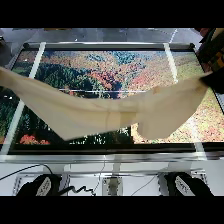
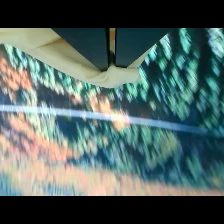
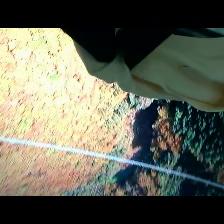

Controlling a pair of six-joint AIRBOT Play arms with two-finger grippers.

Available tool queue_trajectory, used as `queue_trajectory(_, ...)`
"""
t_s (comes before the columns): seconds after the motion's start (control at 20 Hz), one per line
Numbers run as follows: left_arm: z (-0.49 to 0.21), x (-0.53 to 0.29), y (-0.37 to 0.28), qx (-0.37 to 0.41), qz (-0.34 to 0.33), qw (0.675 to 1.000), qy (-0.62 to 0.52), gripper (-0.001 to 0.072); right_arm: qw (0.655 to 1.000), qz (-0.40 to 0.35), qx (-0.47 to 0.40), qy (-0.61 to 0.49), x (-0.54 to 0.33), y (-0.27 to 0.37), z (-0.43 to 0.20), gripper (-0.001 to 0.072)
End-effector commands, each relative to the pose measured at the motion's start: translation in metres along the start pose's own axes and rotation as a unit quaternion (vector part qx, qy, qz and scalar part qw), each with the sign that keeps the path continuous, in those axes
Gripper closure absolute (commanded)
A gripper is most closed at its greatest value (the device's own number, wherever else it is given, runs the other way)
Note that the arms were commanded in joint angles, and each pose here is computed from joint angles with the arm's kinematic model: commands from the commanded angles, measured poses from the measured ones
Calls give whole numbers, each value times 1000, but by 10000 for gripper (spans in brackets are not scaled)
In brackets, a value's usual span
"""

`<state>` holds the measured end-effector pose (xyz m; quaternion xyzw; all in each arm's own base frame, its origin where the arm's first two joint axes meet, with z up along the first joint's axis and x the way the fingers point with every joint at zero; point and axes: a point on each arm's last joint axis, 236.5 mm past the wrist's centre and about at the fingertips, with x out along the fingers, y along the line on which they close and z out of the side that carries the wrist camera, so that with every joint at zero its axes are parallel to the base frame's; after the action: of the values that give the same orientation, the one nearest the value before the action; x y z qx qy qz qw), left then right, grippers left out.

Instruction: Fold the clothes and pants, and hang the long-sleeved shirts on hangers.

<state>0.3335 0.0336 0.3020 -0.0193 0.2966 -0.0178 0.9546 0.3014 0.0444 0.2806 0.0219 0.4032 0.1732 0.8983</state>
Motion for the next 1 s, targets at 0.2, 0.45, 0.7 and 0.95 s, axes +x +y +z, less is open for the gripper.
queue_trajectory(0.2, -133, 208, -31, -81, -116, 981, 133, 692, 977, 28, 198, 79, 203, -69, -97, 695)
queue_trajectory(0.45, -121, 292, -66, -86, -100, 990, 55, 692, 949, 11, 314, -8, 263, -106, -91, 695)
queue_trajectory(0.7, -93, 296, -84, -78, -93, 993, -8, -2, 936, -78, 319, -123, 253, -172, -57, 231)
queue_trajectory(0.95, -122, 259, -68, -47, -113, 989, 82, 1, 930, -114, 348, -33, 227, -220, -123, 330)
